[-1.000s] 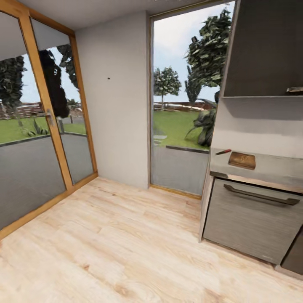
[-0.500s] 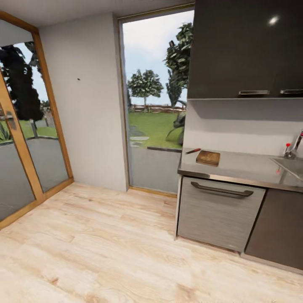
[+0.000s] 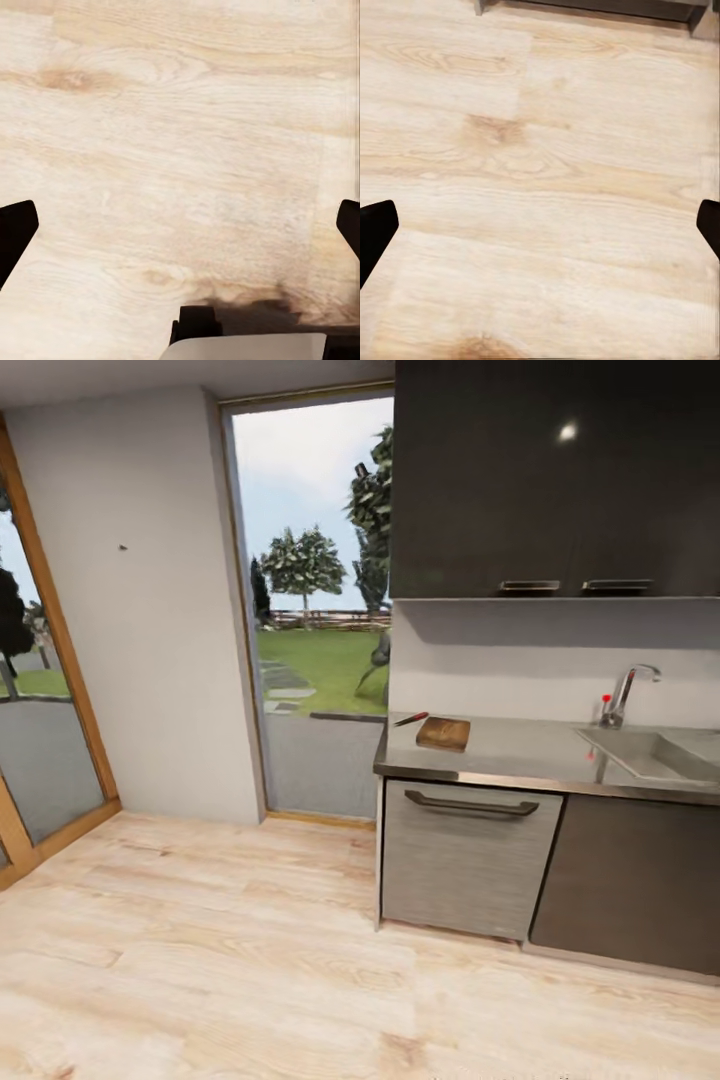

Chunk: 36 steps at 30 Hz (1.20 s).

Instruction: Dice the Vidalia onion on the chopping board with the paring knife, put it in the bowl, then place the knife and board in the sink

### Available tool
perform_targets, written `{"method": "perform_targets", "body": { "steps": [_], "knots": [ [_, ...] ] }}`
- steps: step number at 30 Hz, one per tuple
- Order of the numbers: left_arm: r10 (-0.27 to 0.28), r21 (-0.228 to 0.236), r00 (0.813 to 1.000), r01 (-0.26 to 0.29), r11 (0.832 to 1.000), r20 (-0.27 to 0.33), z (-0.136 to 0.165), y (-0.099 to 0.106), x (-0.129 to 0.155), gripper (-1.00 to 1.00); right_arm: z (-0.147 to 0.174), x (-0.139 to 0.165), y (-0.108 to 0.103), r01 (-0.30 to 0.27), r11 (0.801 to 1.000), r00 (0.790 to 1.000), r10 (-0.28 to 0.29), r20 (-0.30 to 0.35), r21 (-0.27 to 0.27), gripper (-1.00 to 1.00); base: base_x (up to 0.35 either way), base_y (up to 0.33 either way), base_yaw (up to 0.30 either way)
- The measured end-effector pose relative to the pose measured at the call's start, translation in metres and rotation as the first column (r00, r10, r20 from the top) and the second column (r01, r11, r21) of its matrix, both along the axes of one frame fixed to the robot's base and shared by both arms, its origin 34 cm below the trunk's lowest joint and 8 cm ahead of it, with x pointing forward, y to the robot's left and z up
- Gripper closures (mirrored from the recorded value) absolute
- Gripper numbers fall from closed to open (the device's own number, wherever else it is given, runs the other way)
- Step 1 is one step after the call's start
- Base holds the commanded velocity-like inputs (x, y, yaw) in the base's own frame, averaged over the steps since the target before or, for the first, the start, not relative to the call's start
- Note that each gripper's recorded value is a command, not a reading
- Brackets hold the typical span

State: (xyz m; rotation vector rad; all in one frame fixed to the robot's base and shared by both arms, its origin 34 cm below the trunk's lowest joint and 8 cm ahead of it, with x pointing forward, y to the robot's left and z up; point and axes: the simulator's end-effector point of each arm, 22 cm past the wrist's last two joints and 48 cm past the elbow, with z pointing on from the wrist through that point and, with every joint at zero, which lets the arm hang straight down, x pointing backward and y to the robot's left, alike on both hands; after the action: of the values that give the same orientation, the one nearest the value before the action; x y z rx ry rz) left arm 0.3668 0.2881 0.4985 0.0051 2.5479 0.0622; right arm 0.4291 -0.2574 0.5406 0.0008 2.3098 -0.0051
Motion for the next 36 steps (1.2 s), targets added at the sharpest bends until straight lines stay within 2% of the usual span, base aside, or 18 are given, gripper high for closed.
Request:
{"method": "perform_targets", "body": {
  "steps": [32,36],
  "knots": [
    [-0.003,0.001,1.0,0.003,1.0,-0.008,-0.0019,-0.0004,-0.0039,-1.0,0.0013,0.0011,-0.0001,0.0,1.0,1.0,0.0,0.004,0.0,-1.0,0.0,0.0,-0.273],
    [-0.003,0.001,1.0,0.003,1.0,-0.003,-0.0012,-0.0003,-0.0031,-1.0,0.0013,0.0012,-0.0005,0.002,1.0,1.0,-0.002,0.004,-0.002,-1.0,0.0,0.0,-0.15]
  ]
}}
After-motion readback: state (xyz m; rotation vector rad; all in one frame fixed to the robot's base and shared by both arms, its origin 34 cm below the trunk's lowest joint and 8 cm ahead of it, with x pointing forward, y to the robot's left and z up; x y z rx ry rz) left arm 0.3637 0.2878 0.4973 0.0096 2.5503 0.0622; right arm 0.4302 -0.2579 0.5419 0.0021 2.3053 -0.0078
